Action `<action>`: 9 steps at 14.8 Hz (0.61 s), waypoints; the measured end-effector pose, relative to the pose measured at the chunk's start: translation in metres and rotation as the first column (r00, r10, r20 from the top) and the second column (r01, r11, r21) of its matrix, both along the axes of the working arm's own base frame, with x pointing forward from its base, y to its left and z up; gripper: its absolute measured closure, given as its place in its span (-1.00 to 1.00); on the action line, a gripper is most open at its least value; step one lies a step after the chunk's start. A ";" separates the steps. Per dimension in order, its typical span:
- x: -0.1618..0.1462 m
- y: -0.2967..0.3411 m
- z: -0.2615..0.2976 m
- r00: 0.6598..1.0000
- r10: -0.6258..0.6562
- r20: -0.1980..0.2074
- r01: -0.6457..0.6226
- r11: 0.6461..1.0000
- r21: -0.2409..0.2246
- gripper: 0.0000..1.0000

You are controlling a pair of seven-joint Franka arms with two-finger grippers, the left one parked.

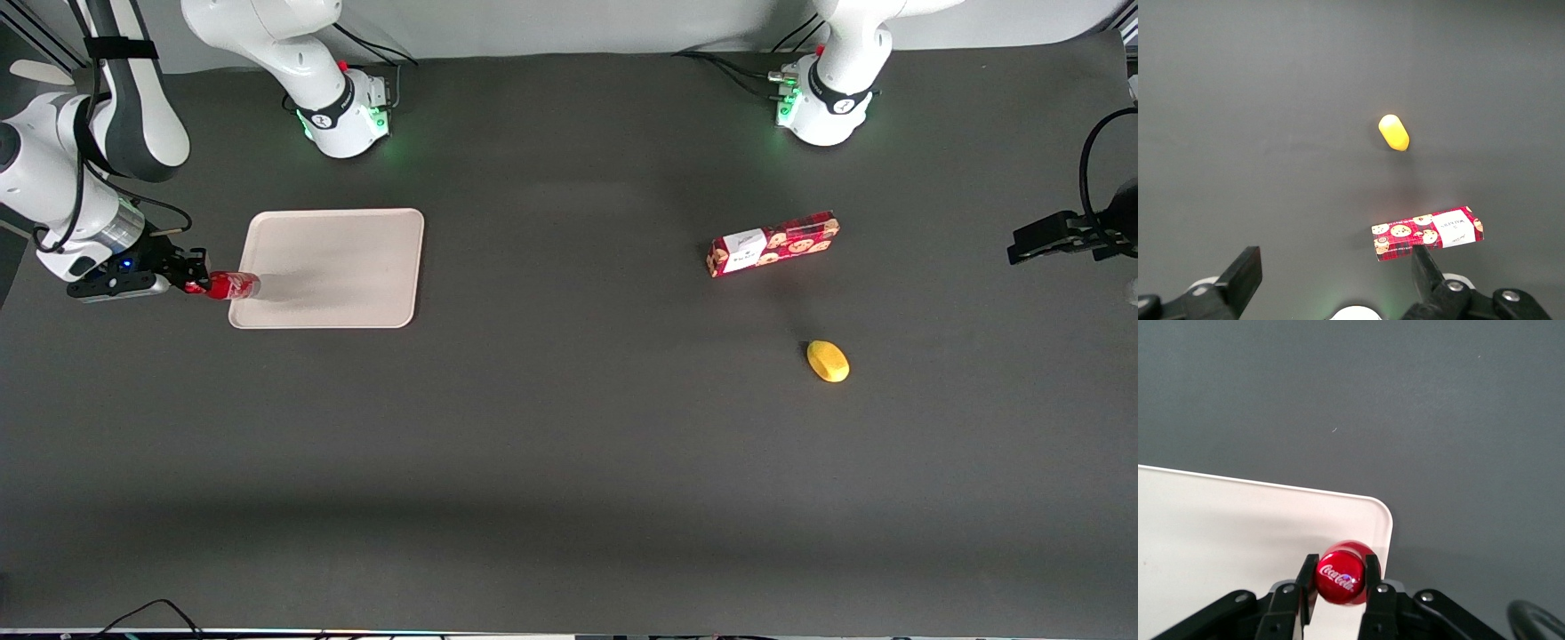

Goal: Place coke bottle on tray

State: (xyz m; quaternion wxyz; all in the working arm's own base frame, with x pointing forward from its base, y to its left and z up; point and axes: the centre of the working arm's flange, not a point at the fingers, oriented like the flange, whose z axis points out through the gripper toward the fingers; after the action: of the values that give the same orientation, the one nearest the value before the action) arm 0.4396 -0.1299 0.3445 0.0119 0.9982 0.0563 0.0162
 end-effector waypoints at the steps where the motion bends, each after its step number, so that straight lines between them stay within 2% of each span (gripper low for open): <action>1: -0.001 0.000 -0.002 1.000 0.000 -0.002 0.000 1.000 0.001 0.37; 9: -0.003 0.004 -0.006 1.000 -0.023 0.004 0.023 1.000 0.003 0.37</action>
State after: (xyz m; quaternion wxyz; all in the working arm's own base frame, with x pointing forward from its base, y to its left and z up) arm 0.4362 -0.1261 0.3385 0.0110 0.9988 0.0446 0.0184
